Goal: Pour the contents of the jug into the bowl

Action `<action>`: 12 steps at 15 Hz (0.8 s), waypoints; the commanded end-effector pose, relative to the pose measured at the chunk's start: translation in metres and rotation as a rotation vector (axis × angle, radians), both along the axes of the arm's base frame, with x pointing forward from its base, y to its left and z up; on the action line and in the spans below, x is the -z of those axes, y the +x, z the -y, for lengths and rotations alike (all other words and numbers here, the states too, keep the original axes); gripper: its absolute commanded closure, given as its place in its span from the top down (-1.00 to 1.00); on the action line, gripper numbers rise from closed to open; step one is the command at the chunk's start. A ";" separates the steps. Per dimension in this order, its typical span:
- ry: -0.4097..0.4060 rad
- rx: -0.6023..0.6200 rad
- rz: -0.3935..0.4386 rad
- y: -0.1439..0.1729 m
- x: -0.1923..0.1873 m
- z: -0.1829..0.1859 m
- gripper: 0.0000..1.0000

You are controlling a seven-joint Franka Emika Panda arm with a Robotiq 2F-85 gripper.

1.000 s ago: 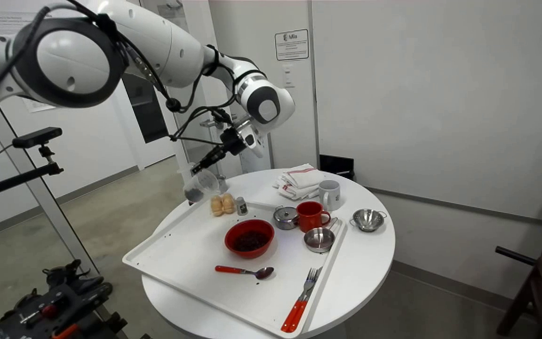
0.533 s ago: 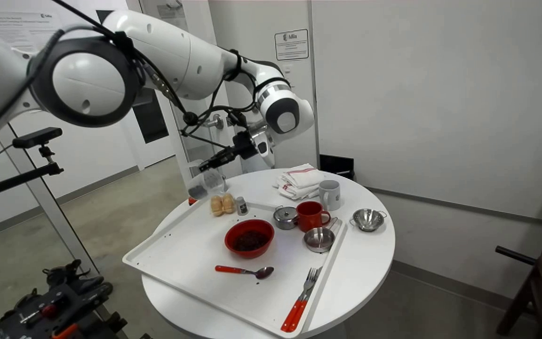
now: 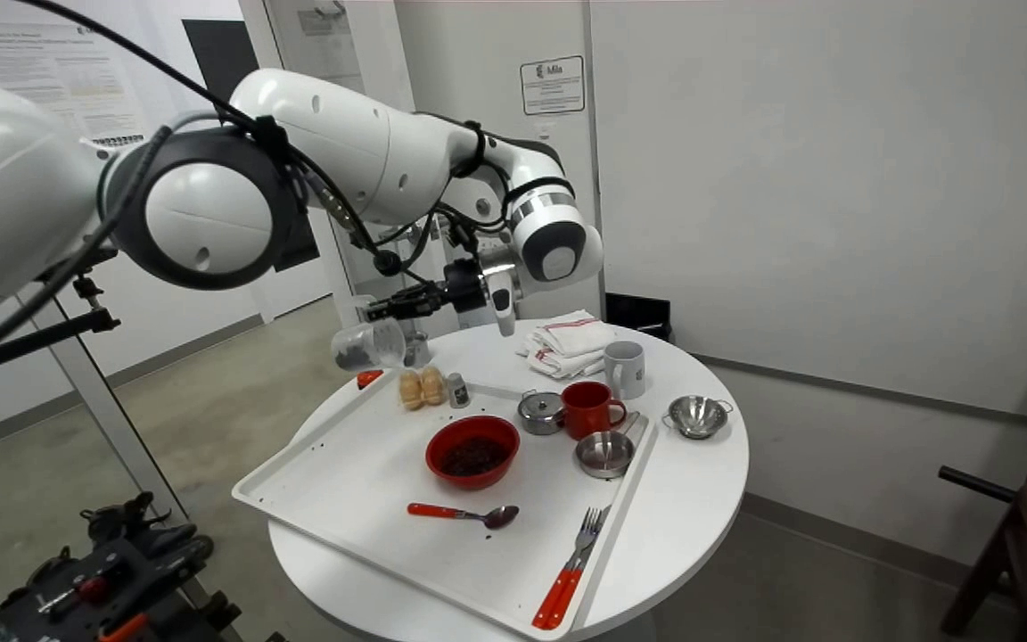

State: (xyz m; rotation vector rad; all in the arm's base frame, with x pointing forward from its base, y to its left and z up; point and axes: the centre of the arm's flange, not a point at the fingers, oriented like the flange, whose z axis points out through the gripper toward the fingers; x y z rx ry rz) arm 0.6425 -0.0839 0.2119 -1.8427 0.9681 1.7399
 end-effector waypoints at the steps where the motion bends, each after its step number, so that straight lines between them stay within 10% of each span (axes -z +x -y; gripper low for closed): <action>1: 0.101 -0.008 -0.025 0.025 -0.001 0.011 -0.81; 7: 0.210 0.035 -0.051 0.028 0.000 0.014 -0.81; 8: 0.177 0.032 -0.028 0.002 0.001 0.004 -0.44; 11: 0.189 0.044 -0.035 0.003 0.003 0.006 -0.44; 12: 0.202 0.046 -0.043 0.006 0.003 0.005 -0.82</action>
